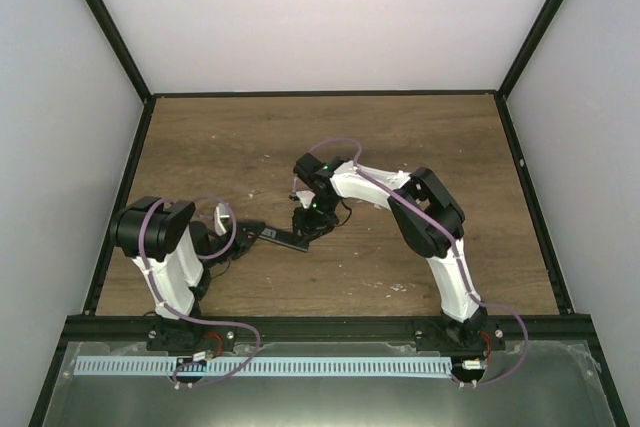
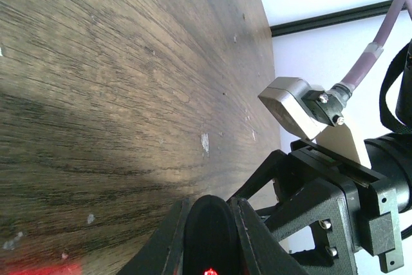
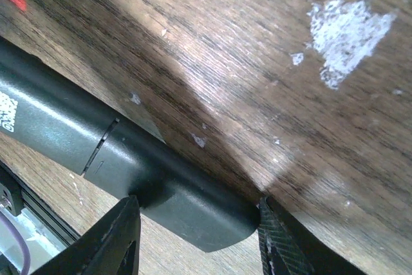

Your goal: Load the batteries into the remote control

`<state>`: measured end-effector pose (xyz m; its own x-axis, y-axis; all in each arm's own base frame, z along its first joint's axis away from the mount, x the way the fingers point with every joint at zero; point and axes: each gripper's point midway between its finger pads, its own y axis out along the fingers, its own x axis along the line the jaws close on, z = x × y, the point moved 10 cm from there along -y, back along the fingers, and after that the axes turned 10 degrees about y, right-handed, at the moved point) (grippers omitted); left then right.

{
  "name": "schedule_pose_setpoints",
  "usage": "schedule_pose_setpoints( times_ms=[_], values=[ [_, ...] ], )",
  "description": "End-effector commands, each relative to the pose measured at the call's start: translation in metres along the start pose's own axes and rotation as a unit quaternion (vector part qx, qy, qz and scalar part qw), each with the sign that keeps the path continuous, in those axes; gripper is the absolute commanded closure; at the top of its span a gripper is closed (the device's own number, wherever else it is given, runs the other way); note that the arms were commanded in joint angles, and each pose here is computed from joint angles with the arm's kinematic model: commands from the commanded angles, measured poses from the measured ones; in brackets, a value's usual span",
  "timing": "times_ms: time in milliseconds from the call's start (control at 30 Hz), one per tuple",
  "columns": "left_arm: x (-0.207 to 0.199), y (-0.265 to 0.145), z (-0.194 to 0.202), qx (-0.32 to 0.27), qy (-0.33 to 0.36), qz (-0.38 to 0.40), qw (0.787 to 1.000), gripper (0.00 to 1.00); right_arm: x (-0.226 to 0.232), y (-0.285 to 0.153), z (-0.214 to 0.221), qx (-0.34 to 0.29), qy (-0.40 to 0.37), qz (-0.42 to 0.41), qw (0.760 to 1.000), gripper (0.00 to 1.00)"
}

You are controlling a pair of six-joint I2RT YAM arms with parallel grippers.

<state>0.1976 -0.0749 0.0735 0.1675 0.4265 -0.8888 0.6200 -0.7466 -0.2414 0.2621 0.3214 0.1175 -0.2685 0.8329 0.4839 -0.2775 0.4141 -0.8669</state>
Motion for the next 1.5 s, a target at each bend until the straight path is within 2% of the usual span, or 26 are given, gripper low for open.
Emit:
schedule_pose_setpoints(
  times_ms=[0, 300, 733, 1233, 1467],
  values=[
    [-0.009, 0.001, 0.000, -0.003, 0.047, 0.026, 0.999, 1.00, 0.028, 0.011, -0.023, -0.057, -0.072, -0.047, 0.995, 0.58],
    [-0.010, 0.003, 0.000, 0.004, 0.046, 0.032, 0.998, 1.00, 0.041, 0.005, -0.032, -0.107, -0.128, -0.071, 0.983, 0.58],
    [-0.010, 0.004, 0.001, 0.007, 0.047, 0.034, 0.998, 1.00, 0.052, 0.003, -0.026, -0.121, -0.171, -0.112, 0.971, 0.56],
    [-0.012, 0.004, -0.001, 0.001, 0.050, 0.036, 0.998, 1.00, 0.058, -0.038, -0.013, -0.187, -0.187, -0.081, 0.961, 0.45],
    [-0.017, 0.004, -0.005, -0.005, 0.052, 0.046, 0.998, 1.00, 0.068, -0.079, 0.001, -0.238, -0.226, -0.074, 0.941, 0.36]
  ],
)
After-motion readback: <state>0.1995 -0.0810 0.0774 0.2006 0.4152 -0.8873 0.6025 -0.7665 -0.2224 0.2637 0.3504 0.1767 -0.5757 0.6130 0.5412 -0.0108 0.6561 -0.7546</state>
